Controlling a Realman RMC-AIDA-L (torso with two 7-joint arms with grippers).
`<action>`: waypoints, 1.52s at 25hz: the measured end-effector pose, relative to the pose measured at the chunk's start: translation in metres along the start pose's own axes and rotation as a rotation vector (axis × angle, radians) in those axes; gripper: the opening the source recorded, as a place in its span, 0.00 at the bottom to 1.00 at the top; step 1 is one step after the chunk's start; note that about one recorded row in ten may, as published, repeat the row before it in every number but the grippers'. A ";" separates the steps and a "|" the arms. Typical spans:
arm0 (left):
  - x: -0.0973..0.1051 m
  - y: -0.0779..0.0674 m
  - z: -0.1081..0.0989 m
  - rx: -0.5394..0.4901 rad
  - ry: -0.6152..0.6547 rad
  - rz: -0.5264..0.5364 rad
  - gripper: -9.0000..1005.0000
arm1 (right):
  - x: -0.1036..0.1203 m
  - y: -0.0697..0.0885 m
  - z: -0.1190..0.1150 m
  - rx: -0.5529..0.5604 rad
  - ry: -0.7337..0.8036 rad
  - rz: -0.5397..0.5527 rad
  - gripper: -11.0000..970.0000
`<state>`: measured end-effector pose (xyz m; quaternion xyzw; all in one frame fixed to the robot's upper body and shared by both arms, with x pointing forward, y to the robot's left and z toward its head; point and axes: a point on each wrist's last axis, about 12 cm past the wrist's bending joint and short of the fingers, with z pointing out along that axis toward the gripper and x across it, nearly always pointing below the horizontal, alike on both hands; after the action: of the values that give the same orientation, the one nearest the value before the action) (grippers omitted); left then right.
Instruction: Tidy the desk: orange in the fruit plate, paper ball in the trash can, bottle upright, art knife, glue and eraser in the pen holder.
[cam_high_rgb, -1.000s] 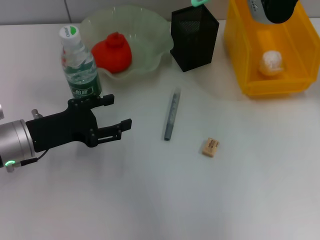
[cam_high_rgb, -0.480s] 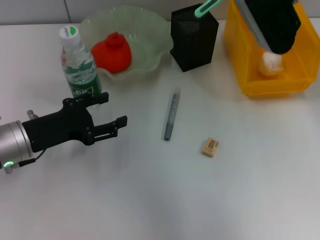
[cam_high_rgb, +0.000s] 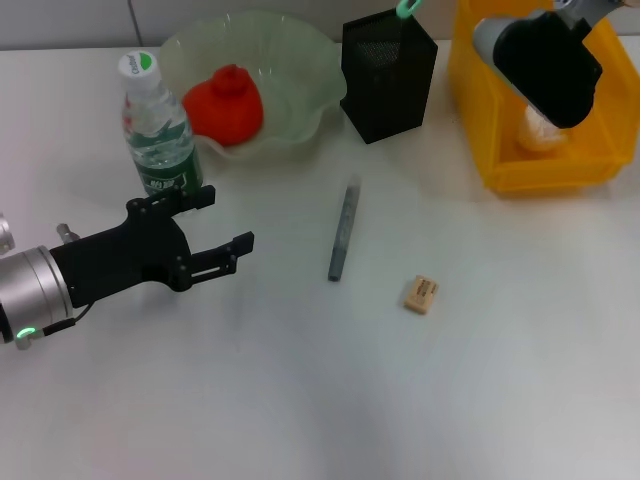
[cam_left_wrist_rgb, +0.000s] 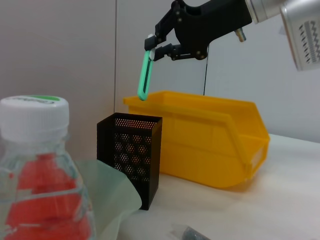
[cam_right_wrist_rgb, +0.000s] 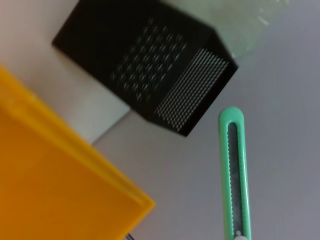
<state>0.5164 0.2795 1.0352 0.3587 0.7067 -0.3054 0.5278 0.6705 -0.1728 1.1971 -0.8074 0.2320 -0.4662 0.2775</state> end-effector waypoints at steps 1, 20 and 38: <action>0.001 0.000 0.002 -0.008 0.004 0.005 0.81 | 0.000 0.001 0.001 0.010 0.010 -0.024 0.22; 0.008 -0.005 0.006 -0.036 -0.012 0.027 0.81 | -0.044 0.014 0.013 0.159 0.066 -0.425 0.23; 0.012 -0.009 0.003 -0.033 -0.006 0.025 0.81 | -0.062 0.031 0.012 0.214 0.107 -0.552 0.24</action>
<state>0.5088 0.2743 1.0229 0.3578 0.7057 -0.2882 0.5394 0.6492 -0.1530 1.1328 -0.7803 -0.0324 -0.5878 0.2112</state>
